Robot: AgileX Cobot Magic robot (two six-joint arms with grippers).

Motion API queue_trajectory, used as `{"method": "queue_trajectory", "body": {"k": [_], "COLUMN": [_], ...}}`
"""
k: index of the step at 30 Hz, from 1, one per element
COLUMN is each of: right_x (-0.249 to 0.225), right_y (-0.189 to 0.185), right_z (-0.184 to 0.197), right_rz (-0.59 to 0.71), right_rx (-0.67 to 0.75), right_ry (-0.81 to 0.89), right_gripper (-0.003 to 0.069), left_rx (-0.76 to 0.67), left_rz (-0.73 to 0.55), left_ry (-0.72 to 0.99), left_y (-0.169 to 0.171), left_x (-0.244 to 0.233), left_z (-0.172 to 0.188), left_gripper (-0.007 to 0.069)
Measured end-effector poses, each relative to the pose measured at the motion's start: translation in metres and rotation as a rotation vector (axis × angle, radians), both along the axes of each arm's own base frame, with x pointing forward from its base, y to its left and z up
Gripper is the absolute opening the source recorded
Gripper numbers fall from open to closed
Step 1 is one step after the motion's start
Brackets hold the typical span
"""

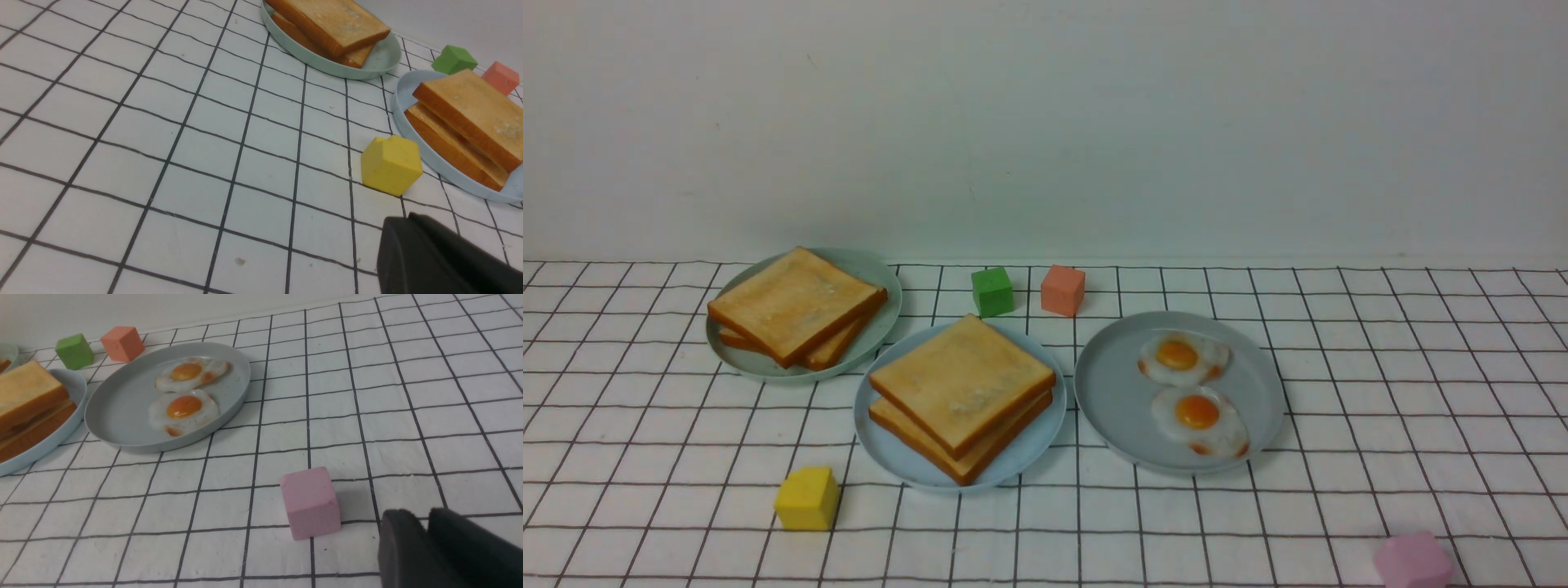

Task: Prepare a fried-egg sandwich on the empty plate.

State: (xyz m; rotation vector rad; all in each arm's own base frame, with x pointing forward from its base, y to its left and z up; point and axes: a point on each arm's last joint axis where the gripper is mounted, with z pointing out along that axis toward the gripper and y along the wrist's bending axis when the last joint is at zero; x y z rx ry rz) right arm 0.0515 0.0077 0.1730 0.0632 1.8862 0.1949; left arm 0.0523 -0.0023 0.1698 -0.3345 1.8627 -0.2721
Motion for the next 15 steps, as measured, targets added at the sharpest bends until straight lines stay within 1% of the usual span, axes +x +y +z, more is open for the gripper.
{"method": "queue_trajectory", "body": {"k": [15], "right_x": [0.0000], "right_y": [0.0000], "right_z": [0.0000], "right_rz": [0.000], "right_rx": [0.000], "right_ry": [0.000], "right_gripper": [0.0132], "left_rx": [0.000], "left_rz": [0.000], "left_ry": [0.000], "left_y": [0.0000], "left_x": [0.0000], "left_z": [0.0000], "left_gripper": [0.0000]}}
